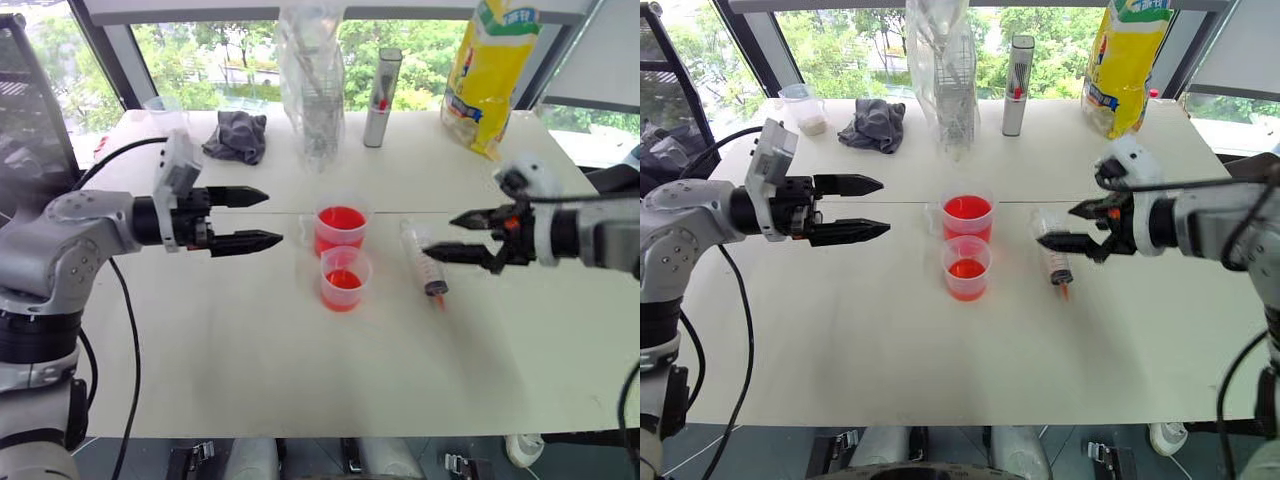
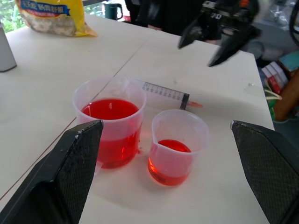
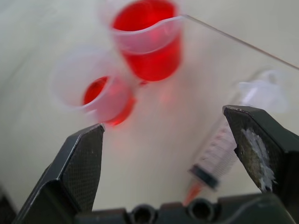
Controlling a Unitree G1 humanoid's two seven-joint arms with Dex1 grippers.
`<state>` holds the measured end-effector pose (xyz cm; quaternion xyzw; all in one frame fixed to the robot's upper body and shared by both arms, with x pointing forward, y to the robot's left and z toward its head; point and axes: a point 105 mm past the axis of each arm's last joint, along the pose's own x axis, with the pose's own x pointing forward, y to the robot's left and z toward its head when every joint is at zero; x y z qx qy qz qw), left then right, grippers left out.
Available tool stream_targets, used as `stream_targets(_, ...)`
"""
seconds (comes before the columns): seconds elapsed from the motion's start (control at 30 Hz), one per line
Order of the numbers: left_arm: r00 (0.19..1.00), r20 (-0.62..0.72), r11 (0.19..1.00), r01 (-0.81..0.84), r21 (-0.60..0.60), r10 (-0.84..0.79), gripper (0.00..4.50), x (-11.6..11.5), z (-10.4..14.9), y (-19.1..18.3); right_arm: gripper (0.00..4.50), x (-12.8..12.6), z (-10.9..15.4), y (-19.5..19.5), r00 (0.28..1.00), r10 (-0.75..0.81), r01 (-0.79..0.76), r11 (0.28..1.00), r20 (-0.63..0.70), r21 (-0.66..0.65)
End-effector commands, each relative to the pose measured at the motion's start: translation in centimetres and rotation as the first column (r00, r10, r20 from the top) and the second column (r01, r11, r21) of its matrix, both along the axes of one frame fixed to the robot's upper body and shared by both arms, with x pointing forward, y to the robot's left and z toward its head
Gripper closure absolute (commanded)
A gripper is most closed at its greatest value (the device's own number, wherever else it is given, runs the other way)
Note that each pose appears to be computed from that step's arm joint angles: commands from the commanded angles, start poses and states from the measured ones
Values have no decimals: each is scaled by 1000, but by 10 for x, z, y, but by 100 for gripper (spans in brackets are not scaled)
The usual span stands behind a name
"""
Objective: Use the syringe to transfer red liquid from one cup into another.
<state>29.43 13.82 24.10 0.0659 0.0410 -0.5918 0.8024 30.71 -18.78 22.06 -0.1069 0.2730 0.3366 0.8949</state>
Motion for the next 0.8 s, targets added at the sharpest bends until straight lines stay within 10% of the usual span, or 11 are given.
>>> stream_targets(0.03,999,51,1000,6,2,-6,0,-1,9,-1,7,30,-9,-13,981,-180,179,984,-71,-21)
stream_targets(0.73,998,60,999,-35,-8,35,0,-9,6,1,7,74,-88,-14,865,-378,319,922,-329,-222)
stream_targets(0.8,997,61,999,-36,-8,37,0,-8,6,1,58,74,-91,-13,867,-369,305,924,-334,-230)
